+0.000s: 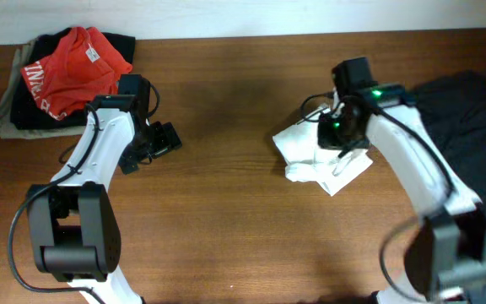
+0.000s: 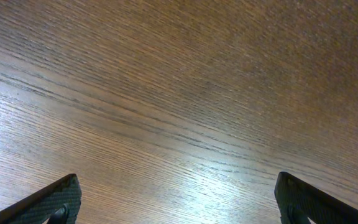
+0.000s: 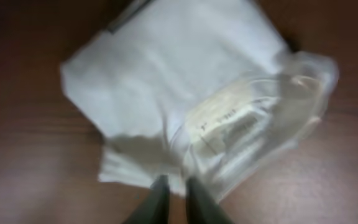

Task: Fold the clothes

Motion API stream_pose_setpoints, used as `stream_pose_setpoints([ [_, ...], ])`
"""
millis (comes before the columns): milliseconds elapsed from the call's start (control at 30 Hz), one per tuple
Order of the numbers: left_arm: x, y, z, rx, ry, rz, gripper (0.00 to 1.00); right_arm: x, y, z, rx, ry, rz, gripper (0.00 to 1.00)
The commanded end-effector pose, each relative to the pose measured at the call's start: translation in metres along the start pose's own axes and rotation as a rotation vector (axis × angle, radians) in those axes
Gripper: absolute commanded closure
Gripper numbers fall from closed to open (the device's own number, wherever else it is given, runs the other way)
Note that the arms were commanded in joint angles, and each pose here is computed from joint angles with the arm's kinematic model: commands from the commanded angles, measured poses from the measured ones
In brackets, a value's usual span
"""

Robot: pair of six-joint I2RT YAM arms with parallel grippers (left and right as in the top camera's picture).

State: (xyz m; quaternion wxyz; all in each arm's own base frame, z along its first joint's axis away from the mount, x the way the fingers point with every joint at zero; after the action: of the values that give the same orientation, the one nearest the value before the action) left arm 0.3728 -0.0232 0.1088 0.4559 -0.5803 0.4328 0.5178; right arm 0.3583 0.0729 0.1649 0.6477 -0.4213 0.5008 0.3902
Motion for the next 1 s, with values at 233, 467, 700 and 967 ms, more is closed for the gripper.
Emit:
stream_pose_setpoints([
  [233, -0.002, 0.002, 0.002, 0.005, -0.004, -0.002, 0.01, 0.082, 0.028, -0.005, 0.004, 0.065, 0.308, 0.96],
  [467, -0.002, 0.002, 0.002, 0.005, -0.004, -0.002, 0.01, 0.073, 0.046, -0.027, 0.0, 0.203, 0.392, 0.96],
  [700, -0.002, 0.002, 0.002, 0.005, -0.004, -0.002, 0.01, 0.088, 0.058, -0.036, -0.011, 0.223, 0.405, 0.96],
  [967, -0.002, 0.002, 0.002, 0.005, -0.004, -0.003, 0.01, 0.104, 0.077, -0.051, 0.07, 0.273, 0.419, 0.96],
])
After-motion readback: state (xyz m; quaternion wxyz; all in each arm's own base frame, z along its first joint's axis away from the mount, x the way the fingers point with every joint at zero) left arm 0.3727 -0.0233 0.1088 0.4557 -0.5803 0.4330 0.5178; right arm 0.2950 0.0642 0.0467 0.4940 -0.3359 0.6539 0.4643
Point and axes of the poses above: each gripper's point midway between its finger pads, its own x axis out along the fingers, its own z axis along the line the jaws close on, y = z × x, the point moved 5 cm from there along -x, back along the fingers, and after that the axes turned 14 degrees about x, right-handed, at the moved point
